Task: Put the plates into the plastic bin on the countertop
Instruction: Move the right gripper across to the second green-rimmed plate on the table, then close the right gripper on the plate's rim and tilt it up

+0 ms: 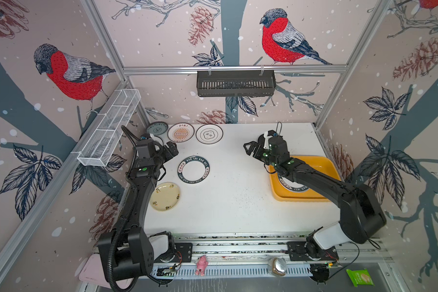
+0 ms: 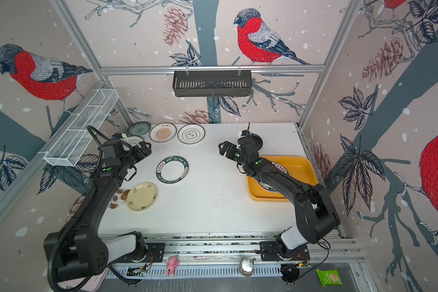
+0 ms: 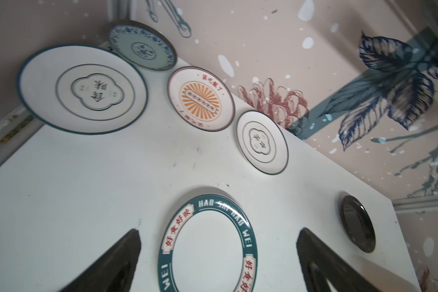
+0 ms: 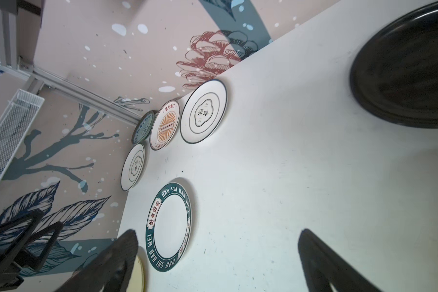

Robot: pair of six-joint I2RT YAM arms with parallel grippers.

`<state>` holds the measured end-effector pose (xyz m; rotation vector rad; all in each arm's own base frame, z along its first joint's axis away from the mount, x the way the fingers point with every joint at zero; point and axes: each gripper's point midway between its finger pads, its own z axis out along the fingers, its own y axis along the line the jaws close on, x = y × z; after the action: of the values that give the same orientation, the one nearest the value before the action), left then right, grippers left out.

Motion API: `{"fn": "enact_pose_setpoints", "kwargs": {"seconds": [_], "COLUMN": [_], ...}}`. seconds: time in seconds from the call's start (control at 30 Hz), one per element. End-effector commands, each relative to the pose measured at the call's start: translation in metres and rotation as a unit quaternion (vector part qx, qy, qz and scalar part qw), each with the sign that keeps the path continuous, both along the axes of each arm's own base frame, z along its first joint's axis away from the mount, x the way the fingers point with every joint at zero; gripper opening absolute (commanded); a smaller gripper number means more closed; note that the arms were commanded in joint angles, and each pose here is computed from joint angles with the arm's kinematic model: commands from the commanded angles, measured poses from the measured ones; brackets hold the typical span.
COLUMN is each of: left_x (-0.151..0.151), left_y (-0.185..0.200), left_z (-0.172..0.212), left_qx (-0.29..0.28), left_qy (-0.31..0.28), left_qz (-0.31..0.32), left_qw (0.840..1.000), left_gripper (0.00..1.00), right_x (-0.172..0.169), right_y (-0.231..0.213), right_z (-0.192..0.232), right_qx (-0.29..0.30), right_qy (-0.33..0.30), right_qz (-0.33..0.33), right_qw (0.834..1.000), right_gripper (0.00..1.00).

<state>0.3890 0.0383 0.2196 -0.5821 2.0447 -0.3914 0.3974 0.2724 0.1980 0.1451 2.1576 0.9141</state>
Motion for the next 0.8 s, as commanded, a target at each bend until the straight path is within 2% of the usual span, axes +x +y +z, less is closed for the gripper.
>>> {"fn": "enact_pose_setpoints", "kwargs": {"seconds": [0.0, 0.17, 0.37, 0.57, 0.77], "left_x": [0.005, 0.014, 0.022, 0.031, 0.030], "left_y": [0.013, 0.013, 0.009, 0.002, -0.003], "left_z": [-0.011, -0.041, -0.079, -0.112, -0.136], "left_qx": [-0.020, -0.038, -0.068, -0.106, -0.131], "left_qy": [0.006, 0.043, 0.086, 0.136, 0.160], "left_qz": [0.019, 0.011, 0.004, -0.011, -0.010], "left_qw": [1.000, 0.998, 0.994, 0.985, 0.978], "left_gripper": [0.96, 0.96, 0.96, 0.96, 0.97], "right_x": [0.005, 0.002, -0.003, -0.012, -0.018], "right_y": [0.035, 0.087, 0.131, 0.158, 0.176], "right_z": [-0.001, -0.028, -0.064, -0.098, -0.117], "right_qx": [0.008, 0.024, 0.037, 0.080, 0.077], "right_qy": [-0.015, 0.007, 0.037, 0.076, 0.096], "right_qz": [0.035, 0.094, 0.135, 0.162, 0.172], "right_qw": [0.999, 0.995, 0.990, 0.981, 0.977], "right_gripper": [1.00, 1.00, 1.00, 0.96, 0.95]}}
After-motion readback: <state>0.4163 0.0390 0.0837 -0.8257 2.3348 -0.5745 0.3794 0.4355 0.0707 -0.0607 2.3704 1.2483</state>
